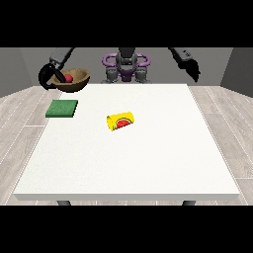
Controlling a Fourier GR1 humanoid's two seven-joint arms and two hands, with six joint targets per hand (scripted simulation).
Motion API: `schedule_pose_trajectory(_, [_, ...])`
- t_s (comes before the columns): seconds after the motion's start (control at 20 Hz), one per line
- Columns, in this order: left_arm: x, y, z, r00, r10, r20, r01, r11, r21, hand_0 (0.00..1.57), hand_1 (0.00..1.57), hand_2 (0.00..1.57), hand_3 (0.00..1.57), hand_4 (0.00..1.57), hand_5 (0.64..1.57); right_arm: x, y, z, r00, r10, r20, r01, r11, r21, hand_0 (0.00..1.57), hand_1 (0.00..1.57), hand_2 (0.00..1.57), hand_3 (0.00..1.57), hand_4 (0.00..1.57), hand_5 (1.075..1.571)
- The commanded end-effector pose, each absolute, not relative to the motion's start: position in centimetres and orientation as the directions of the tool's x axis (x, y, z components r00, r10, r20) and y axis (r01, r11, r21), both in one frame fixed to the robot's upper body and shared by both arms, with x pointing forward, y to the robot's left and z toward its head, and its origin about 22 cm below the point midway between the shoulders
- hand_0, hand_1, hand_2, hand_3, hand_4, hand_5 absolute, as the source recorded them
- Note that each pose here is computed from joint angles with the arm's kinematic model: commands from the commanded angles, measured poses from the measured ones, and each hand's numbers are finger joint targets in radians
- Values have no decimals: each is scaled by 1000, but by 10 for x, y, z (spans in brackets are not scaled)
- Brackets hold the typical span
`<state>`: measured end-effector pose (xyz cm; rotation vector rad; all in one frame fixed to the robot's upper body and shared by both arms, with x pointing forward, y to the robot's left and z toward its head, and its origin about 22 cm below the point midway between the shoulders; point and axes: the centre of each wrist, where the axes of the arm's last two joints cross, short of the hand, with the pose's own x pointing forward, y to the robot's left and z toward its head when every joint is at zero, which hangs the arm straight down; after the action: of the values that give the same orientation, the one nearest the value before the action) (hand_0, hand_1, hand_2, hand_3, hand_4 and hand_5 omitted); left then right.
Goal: Pick the cup and pour the ball into the bowl, then pick the bowl and place it on the pad
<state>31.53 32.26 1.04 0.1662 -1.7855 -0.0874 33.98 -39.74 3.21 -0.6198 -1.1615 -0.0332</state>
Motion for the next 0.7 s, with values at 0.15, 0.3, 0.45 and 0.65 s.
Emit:
schedule_pose_trajectory(0.15, [310, 440, 95, -402, -153, 903, -158, 983, 97, 0, 0, 0, 0, 1296, 1571, 329, -446, 61, 308, 274, 911, 433, 812, -391, 1571, 1571, 1571, 0, 864, 1570])
schedule_pose_trajectory(0.3, [295, 471, 100, -408, -139, 902, -160, 984, 79, 0, 0, 0, 0, 1281, 1571, 319, -431, 26, 290, 302, 908, 468, 783, -409, 1571, 1571, 1571, 0, 801, 1568])
schedule_pose_trajectory(0.45, [299, 479, 117, -428, -128, 895, -160, 985, 64, 0, 0, 0, 0, 1226, 1566, 328, -441, 37, 235, 252, 939, 506, 793, -340, 1571, 1571, 1571, 0, 793, 1567])
schedule_pose_trajectory(0.65, [300, 482, 118, -432, -144, 890, -182, 981, 70, 0, 0, 0, 0, 1187, 1557, 339, -435, 42, 247, 246, 937, 520, 782, -343, 1571, 1571, 1571, 0, 685, 1567])
